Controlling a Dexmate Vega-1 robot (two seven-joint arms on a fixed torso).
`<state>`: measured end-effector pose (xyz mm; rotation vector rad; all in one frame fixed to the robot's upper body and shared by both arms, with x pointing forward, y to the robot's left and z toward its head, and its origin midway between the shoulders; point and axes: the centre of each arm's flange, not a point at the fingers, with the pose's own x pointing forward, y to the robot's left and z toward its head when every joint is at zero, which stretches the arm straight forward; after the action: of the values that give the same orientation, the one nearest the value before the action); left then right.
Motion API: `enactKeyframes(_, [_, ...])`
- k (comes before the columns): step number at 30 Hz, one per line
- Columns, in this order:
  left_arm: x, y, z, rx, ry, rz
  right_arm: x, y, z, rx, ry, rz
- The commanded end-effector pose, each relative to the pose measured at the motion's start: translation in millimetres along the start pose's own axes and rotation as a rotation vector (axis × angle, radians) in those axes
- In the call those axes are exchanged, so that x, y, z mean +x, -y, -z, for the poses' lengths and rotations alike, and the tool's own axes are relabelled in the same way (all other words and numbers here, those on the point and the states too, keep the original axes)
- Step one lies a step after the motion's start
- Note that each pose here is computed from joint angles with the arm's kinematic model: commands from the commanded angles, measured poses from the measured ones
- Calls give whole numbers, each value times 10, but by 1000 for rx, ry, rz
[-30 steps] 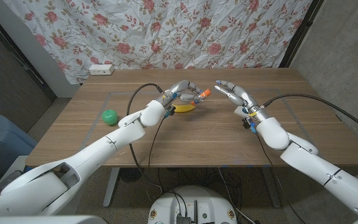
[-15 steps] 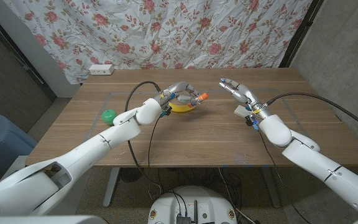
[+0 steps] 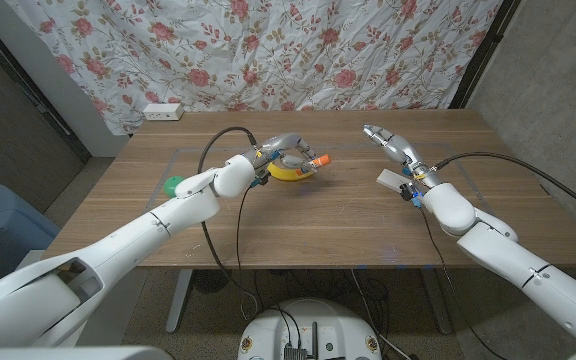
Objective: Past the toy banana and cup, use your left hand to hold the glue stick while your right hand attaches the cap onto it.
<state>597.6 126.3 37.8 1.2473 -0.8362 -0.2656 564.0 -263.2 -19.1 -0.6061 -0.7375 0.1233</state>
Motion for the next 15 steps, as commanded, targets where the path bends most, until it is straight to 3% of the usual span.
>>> enactKeyframes(1, [-78,-76,9,120,-18,40,38,61,178,128,-10,16])
enactKeyframes(15, [-209,-81,-8,204,-27,109,138,83,307,235,-17,4])
